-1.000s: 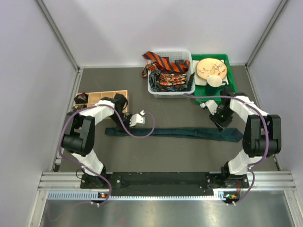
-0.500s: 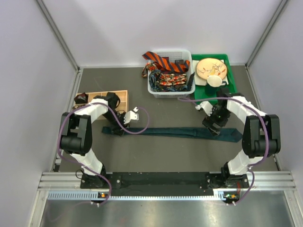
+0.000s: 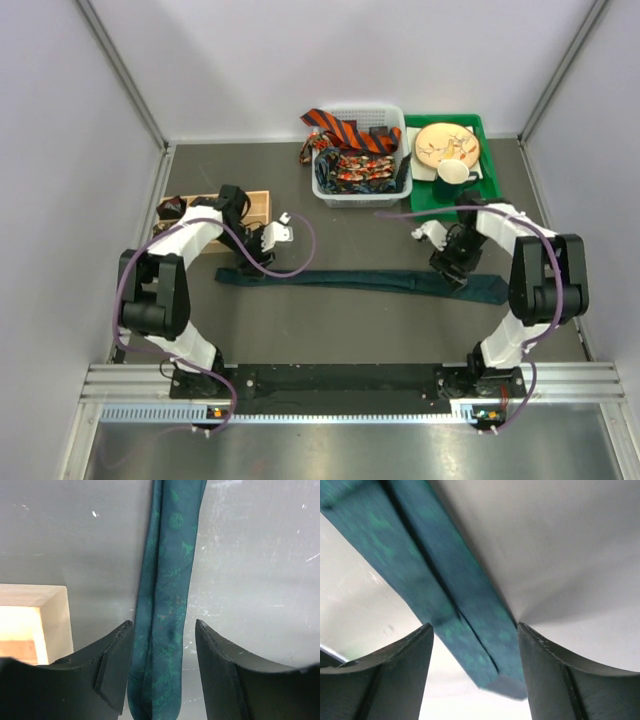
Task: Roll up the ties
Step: Flatten out the tie at the center of the board.
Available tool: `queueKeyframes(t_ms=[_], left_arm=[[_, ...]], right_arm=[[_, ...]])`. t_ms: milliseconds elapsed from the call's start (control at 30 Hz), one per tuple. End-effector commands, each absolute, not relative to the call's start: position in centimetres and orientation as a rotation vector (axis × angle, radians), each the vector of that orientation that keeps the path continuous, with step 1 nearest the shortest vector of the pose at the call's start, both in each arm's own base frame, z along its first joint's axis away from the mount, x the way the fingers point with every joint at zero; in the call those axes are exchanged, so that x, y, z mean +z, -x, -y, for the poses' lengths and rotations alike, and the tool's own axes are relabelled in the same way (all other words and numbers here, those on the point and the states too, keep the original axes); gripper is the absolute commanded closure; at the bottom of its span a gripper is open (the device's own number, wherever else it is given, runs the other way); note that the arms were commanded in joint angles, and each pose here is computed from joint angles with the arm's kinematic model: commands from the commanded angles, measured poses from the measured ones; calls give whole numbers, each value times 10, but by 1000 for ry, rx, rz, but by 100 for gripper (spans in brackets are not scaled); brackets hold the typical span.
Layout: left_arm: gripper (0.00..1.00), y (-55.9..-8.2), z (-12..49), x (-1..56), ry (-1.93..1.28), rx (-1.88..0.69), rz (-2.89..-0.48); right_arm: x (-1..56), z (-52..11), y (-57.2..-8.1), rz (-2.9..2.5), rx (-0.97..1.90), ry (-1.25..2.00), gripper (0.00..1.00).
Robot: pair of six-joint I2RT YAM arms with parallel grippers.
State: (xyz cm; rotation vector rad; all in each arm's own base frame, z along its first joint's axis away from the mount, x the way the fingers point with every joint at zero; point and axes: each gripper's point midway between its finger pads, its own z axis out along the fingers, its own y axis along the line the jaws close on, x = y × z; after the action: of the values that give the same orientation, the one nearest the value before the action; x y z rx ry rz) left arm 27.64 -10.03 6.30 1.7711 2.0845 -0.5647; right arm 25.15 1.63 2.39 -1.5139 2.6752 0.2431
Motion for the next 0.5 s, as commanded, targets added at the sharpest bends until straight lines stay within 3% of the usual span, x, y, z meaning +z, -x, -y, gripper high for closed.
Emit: queueKeyframes(t_ms=[0,67,167,200,367,433,467], left_arm=[[42,-281,111,85,-1694,-590,-2044],[41,-285,114,90,-1667,-580,-2029],[21,-294,121,101,-1605,-563,-1984],[2,-297,124,106,-1586,-563,-1965],[1,-324,137,146,-1343,-526,-1922],[1,-341,141,172,-1221,-494,-1865],[1,-342,142,174,-1181,-491,-1861]], right_arm=[[58,11,-269,-2711,269,1290,31],[64,30,-266,-2750,240,1214,30],[52,55,-254,-2795,105,1200,27],[49,64,-253,-2809,25,1207,26],[20,80,-254,-2891,-109,1111,28],[11,83,-253,-2916,-127,1101,34],[6,85,-252,-2919,-149,1086,42]])
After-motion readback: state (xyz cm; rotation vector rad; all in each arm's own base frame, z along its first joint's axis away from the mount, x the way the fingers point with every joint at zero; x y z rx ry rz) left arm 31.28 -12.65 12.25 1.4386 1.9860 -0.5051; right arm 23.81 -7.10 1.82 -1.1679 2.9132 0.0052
